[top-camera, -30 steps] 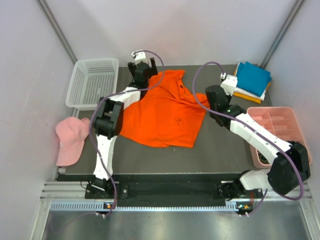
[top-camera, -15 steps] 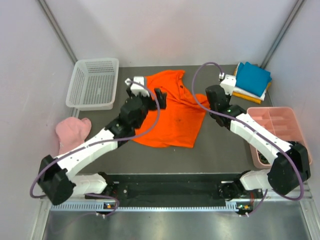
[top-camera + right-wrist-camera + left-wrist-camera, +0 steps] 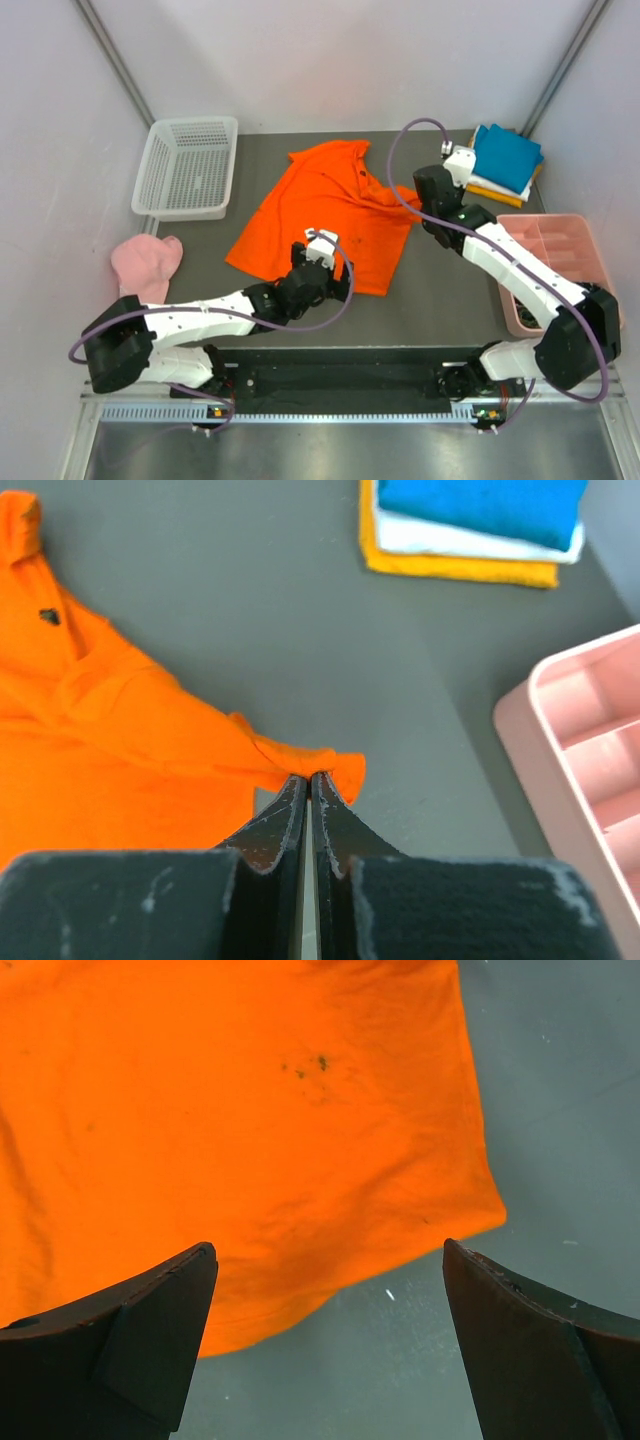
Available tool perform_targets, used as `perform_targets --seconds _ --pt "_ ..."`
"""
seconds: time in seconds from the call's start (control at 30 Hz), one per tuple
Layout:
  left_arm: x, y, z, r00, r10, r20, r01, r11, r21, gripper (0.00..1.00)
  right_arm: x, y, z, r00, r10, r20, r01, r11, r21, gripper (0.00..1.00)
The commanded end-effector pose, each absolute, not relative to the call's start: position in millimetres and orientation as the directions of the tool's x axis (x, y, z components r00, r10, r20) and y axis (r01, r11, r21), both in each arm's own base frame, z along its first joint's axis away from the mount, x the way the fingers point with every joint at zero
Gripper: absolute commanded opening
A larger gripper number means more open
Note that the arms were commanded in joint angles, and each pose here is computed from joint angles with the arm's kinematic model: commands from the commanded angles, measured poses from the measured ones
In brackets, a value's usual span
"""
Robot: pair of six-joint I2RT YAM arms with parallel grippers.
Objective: Fold and stack the t-shirts
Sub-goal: Flatten out the tshirt
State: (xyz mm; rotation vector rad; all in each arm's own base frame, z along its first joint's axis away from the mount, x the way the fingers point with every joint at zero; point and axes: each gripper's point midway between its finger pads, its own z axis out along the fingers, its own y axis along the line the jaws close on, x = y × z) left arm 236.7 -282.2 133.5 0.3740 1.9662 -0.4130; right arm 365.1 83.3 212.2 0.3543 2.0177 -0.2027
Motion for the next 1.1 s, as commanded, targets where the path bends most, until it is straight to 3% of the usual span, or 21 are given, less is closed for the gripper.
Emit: perform_targets --seconds 0.0,0.43,0.7,0.9,0.97,1.0,1.03,1.07 --pt "241 -306 152 -0.378 0.009 -0.926 0.444 0.879 -0.173 0.99 379 60 237 -0.328 0.159 -0.931 0.453 0.892 -0.007 0.00" --pt "223 -317 111 -0.451 0.071 -0.889 0.485 0.856 -0.177 0.99 432 29 218 -0.296 0.070 -0.953 0.547 0.830 -0.109 0.00" --pt "218 -311 104 -0.469 0.082 -0.879 0.480 0.859 -0.176 0.99 501 17 183 -0.334 0.010 -0.942 0.560 0.806 -0.190 0.00" --pt "212 -305 96 -0.490 0.081 -0.868 0.475 0.860 -0.188 0.99 540 16 194 -0.322 -0.060 -0.945 0.554 0.798 -0.239 0.00" --pt "211 -304 95 -0.492 0.082 -0.867 0.473 0.861 -0.187 0.99 551 13 191 -0.337 -0.072 -0.939 0.548 0.796 -0.258 0.11" --pt "212 -303 95 -0.492 0.081 -0.867 0.471 0.862 -0.187 0.99 555 12 191 -0.340 -0.075 -0.938 0.548 0.795 -0.262 0.23" --pt "212 -303 95 -0.492 0.079 -0.867 0.469 0.863 -0.188 0.99 561 12 190 -0.344 -0.083 -0.935 0.546 0.793 -0.271 0.43" --pt "212 -303 96 -0.491 0.076 -0.868 0.468 0.863 -0.189 0.99 564 9 193 -0.332 -0.083 -0.940 0.552 0.790 -0.265 0.50"
